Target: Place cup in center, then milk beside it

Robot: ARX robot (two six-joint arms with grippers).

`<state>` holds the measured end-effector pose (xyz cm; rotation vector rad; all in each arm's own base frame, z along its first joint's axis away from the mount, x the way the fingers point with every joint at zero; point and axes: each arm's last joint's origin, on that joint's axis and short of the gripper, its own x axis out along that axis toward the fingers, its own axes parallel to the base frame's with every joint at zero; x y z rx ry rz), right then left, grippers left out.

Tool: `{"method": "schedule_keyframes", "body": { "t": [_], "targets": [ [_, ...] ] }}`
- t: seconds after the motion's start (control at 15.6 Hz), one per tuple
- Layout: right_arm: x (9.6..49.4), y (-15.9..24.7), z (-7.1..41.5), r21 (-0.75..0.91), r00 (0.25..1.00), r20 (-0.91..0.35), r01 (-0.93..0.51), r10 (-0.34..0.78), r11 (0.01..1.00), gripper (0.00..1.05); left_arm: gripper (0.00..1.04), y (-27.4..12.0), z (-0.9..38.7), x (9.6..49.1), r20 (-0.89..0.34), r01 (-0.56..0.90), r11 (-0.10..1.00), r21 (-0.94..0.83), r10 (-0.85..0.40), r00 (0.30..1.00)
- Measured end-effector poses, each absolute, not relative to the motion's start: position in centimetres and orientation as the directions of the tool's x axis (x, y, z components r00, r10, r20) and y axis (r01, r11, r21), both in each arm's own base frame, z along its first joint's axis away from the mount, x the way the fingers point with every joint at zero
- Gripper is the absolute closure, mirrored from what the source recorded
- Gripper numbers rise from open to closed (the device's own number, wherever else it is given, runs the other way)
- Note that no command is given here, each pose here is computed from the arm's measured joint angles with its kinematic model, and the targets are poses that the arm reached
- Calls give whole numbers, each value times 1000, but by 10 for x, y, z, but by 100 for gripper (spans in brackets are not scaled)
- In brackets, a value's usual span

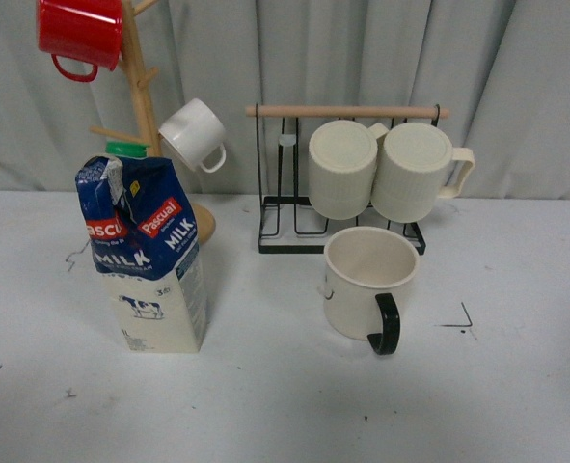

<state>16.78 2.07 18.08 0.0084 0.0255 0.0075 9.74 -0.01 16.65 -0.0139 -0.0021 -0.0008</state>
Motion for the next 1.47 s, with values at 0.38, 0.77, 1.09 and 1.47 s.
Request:
{"method": "schedule_keyframes", "body": {
  "t": [0.38,0.77,1.09,1.47],
  "targets": [
    [141,-1,173,7,1000,22,19,-19,1000,103,7,0,166,97,2,0,1000,-14,0,1000],
    [125,0,169,6,1000,6,2,-2,1000,103,7,0,166,97,2,1,1000,-14,-1,1000],
    [118,0,170,6,1000,12,2,-2,1000,103,7,0,166,97,2,1,1000,-14,-1,1000],
    [111,0,170,6,1000,13,2,-2,1000,103,7,0,166,97,2,1,1000,-14,-1,1000]
  ]
}}
